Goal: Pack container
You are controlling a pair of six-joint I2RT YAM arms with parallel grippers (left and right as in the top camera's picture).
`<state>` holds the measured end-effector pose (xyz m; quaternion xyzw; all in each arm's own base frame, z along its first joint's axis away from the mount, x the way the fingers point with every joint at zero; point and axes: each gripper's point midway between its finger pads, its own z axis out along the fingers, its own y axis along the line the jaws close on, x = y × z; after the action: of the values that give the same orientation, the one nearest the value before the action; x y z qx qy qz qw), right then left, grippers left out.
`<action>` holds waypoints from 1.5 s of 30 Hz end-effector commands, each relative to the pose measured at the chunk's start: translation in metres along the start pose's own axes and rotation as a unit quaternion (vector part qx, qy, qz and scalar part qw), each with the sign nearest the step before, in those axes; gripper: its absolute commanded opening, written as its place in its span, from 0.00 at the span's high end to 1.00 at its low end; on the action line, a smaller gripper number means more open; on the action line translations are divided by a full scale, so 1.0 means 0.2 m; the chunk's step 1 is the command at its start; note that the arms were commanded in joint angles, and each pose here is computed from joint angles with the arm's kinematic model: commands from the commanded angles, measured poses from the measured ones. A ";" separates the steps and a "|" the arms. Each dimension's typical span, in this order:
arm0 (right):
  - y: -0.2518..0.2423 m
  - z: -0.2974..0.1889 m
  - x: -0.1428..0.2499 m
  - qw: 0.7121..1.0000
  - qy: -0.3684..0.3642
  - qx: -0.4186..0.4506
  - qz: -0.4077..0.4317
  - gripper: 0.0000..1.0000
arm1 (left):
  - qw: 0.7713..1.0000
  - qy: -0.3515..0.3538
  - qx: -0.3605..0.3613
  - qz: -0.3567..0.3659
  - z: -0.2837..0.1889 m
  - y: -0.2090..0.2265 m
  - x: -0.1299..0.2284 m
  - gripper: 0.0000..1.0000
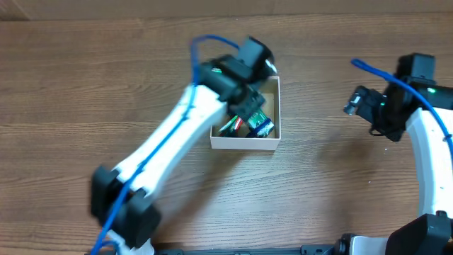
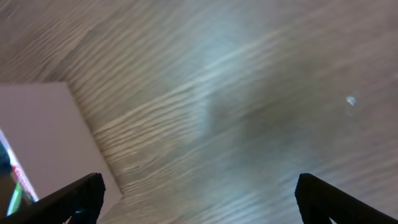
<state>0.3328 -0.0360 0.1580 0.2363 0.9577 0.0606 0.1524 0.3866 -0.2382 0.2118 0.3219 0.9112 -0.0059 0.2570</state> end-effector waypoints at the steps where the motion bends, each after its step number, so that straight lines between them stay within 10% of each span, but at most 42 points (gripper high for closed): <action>1: 0.24 -0.08 -0.08 0.994 -0.060 -0.026 -0.089 0.00 | 0.980 -0.093 -0.073 -0.161 -0.37 0.45 -0.05 0.00; 7: 0.58 -0.13 -0.17 0.973 -0.143 -0.090 -0.156 0.00 | 0.913 -0.085 -0.142 -0.372 -0.42 1.01 0.22 0.00; 13: 0.61 -0.15 -0.19 0.967 -0.158 -0.100 -0.174 0.00 | 0.896 -0.045 -0.152 -0.414 -0.42 1.18 0.44 0.00; 32: 0.19 -0.72 0.27 0.944 -0.294 -0.122 -0.083 0.00 | 0.914 -0.157 -0.135 -0.348 -0.97 0.65 0.75 0.00; 45: 0.00 -0.81 0.56 0.906 -0.381 -0.168 -0.077 0.00 | 0.858 -0.306 -0.219 -0.351 -1.12 0.39 1.37 0.00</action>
<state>0.1857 0.0117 0.2871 0.1299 0.8154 0.1202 0.5511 0.1597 0.0152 0.3054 -0.0971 0.8109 -0.0154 0.5768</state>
